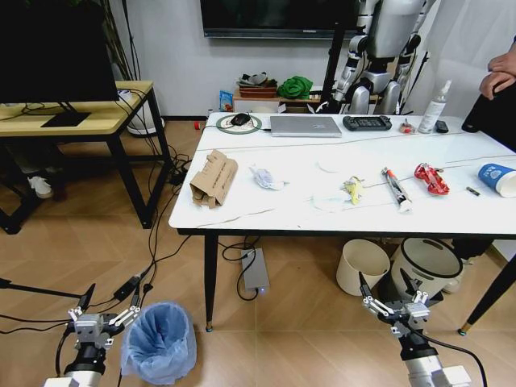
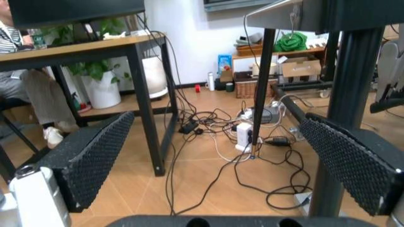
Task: Pick up the trash bin and place the trash from the table into it.
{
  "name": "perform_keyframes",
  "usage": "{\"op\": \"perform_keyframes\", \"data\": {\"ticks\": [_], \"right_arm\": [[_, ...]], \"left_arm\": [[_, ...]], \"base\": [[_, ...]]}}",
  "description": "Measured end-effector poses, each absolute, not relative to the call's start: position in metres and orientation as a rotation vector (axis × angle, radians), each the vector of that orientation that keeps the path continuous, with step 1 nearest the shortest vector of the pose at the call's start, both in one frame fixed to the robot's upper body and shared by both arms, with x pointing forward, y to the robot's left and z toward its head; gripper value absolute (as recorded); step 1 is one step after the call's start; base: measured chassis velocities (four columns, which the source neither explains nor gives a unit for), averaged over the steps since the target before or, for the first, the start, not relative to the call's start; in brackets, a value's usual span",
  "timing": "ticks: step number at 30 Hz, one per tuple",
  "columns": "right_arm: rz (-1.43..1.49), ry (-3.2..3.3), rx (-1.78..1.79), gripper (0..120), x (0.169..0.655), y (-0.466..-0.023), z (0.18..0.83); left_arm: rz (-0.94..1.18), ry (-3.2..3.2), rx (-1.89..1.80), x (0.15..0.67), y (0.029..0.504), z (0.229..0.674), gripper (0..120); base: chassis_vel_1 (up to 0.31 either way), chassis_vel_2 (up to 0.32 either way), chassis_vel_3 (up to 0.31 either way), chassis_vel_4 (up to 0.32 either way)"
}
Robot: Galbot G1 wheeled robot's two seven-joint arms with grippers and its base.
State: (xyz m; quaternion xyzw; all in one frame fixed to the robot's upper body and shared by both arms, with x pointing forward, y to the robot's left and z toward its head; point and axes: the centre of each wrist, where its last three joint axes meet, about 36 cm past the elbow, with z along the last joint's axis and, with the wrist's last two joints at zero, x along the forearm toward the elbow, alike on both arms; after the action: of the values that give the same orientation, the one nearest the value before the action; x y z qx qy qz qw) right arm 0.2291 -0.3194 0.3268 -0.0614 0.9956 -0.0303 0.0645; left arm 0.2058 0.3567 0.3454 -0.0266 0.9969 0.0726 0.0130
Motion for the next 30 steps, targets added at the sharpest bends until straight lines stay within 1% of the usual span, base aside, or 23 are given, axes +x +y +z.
{"op": "perform_keyframes", "data": {"ticks": [30], "right_arm": [[-0.082,3.012,-0.186,100,0.2293,-0.3197,0.3206]], "left_arm": [[0.223,3.117,-0.077,0.2045,0.3558,0.3443,100]], "base": [[0.0,0.0,0.0,0.0]]}}
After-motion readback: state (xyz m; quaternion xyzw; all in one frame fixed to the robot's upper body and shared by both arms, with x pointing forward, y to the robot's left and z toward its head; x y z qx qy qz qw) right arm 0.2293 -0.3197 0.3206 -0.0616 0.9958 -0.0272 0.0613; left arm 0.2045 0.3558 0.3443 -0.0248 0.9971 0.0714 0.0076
